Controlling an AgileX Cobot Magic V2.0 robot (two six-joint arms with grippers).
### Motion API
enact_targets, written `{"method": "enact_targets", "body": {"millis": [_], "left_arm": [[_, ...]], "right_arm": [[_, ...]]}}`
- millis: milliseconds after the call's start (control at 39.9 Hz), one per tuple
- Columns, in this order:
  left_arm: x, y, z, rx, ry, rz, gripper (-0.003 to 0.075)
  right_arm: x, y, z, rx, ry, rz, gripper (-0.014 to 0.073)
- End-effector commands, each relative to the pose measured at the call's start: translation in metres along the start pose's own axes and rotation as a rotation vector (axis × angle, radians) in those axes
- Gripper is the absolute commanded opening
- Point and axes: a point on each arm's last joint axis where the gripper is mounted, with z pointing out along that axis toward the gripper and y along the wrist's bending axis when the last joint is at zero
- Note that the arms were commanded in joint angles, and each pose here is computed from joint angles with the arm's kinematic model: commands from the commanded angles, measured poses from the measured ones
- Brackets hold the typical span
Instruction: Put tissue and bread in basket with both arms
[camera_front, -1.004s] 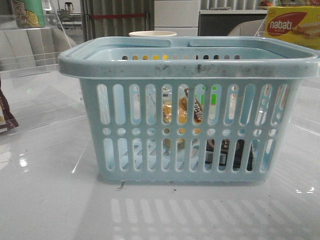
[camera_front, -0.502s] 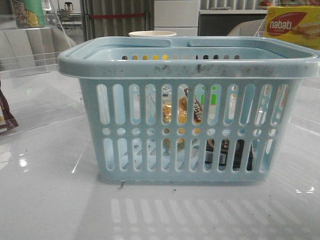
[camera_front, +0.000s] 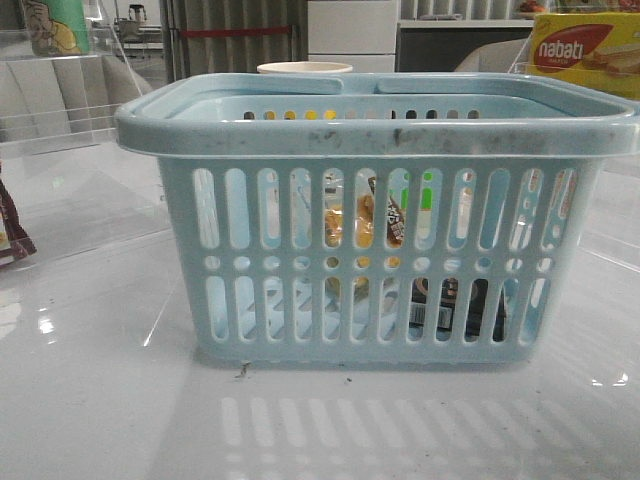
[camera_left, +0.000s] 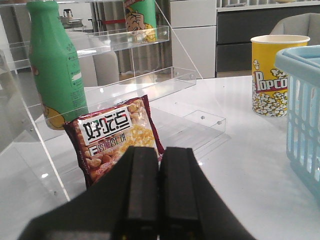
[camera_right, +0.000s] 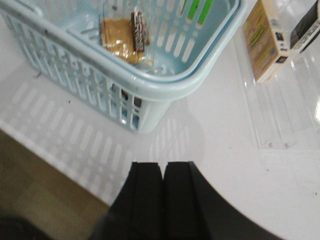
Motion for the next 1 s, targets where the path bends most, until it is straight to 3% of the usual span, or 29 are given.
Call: {"method": "enact_targets", "body": {"millis": [0, 226, 376, 577, 978], "left_arm": [[-0.009, 0.001, -0.002, -0.014, -0.103, -0.004, 0.0097], [-0.009, 0.001, -0.002, -0.014, -0.103, -0.004, 0.0097], [-0.009, 0.001, -0.002, -0.014, -0.103, -0.004, 0.0097], [-0.009, 0.001, -0.002, -0.014, -0.103, -0.004, 0.0097], [-0.009, 0.001, -0.002, -0.014, -0.103, -0.004, 0.0097]], "right_arm": [[-0.009, -0.004, -0.006, 0.056, -0.260, 0.030, 0.0058], [0.033, -0.006, -0.006, 0.234, -0.548, 0.072, 0.0058], [0.072, -0.002, 0.005, 0.327, -0.594, 0.086, 0.0058], [0.110, 0.003, 0.026, 0.349, -0.581, 0.147, 0.0058], [0.132, 0.005, 0.046, 0.359, -0.681, 0.158, 0.0058]]}}
